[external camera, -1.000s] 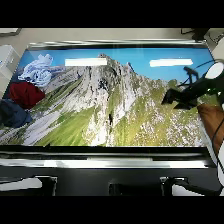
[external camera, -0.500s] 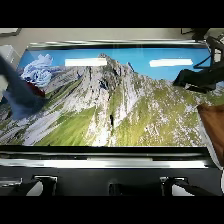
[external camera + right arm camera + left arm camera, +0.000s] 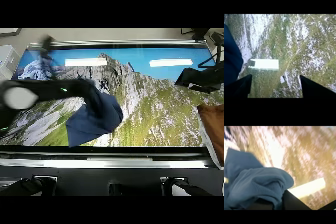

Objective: Fold the clothes and pants, and hang the long-sleeved shirts on hangers.

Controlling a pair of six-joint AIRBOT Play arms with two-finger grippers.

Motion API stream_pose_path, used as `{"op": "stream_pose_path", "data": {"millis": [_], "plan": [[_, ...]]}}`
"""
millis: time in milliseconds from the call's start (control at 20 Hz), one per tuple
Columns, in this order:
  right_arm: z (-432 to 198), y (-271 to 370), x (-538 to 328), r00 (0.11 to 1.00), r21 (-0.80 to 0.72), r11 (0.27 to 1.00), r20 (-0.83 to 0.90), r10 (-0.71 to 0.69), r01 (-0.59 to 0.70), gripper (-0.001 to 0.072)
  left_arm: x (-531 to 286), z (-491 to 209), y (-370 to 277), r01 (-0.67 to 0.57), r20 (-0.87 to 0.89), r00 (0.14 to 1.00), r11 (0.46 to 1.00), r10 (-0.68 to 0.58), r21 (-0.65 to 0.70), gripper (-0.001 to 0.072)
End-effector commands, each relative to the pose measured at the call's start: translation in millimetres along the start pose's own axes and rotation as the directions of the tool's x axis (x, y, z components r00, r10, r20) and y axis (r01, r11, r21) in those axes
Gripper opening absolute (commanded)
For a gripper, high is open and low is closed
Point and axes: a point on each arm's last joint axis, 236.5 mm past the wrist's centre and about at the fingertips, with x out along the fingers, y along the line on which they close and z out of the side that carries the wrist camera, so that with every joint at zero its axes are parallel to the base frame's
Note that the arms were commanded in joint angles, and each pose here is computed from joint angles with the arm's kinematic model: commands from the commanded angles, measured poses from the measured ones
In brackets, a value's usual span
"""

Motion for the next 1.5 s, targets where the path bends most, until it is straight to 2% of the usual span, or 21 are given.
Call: {"op": "stream_pose_path", "data": {"millis": [0,200,400,450,500,550,650,700,800,900,1050,1150,1450], "plan": [[-5.2,1.9,6.9,1.000,0.004,1.000,-0.027,0.014,-0.014,0.0668,83.0,-59.3,4.4,-0.024,-0.180,0.984,0.997,0.010,-0.076,0.0020],[-36.0,-3.6,37.1,0.986,0.013,1.000,-0.165,0.027,-0.026,0.0661,145.6,-121.9,0.9,-0.010,-0.343,0.938,0.984,-0.053,-0.180,0.0020],[-38.0,-11.9,67.8,0.977,0.000,1.000,-0.214,0.027,-0.027,0.0649,164.7,-157.1,-3.7,-0.027,-0.437,0.898,0.983,-0.057,-0.184,0.0020],[-35.9,-13.0,73.4,0.977,0.005,1.000,-0.213,0.028,-0.027,0.0649,162.9,-156.0,-5.3,-0.017,-0.449,0.891,0.987,-0.059,-0.162,0.0049],[-34.4,-12.3,78.0,0.976,0.011,0.999,-0.214,0.036,-0.034,0.0649,158.3,-149.1,-8.3,0.016,-0.455,0.888,0.994,-0.064,-0.108,0.0320],[-34.3,-8.9,82.3,0.974,0.021,0.998,-0.220,0.055,-0.052,0.0649,150.0,-137.5,-10.3,0.043,-0.464,0.883,0.997,-0.070,-0.069,0.0710],[-36.7,3.2,88.0,0.964,0.043,0.993,-0.241,0.115,-0.107,0.0651,125.4,-106.1,-0.8,0.081,-0.485,0.872,0.996,-0.058,0.025,0.0704],[-38.9,10.5,90.1,0.955,0.056,0.989,-0.255,0.150,-0.140,0.0651,109.7,-86.7,16.8,0.060,-0.490,0.871,0.996,-0.019,0.068,0.0704],[-40.6,26.9,93.4,0.936,0.083,0.974,-0.270,0.228,-0.213,0.0652,77.0,-61.3,78.7,-0.064,-0.511,0.851,0.989,0.124,0.134,0.0704],[-41.7,48.1,97.6,0.905,0.103,0.947,-0.278,0.322,-0.305,0.0652,44.3,-66.6,147.6,-0.204,-0.588,0.777,0.974,0.222,0.098,0.0704],[-55.9,84.5,113.3,0.850,0.076,0.909,-0.329,0.410,-0.409,0.0675,9.0,-115.9,216.6,-0.327,-0.738,0.649,0.943,0.184,-0.053,0.0704],[-70.5,117.7,128.9,0.807,0.037,0.878,-0.375,0.455,-0.478,0.0699,-4.0,-156.7,236.3,-0.361,-0.788,0.604,0.923,0.122,-0.134,0.0703],[-125.6,174.0,179.4,0.717,-0.011,0.844,-0.534,0.448,-0.536,0.0710,-2.6,-246.4,226.5,-0.331,-0.769,0.639,0.894,-0.022,-0.301,0.0703]]}}
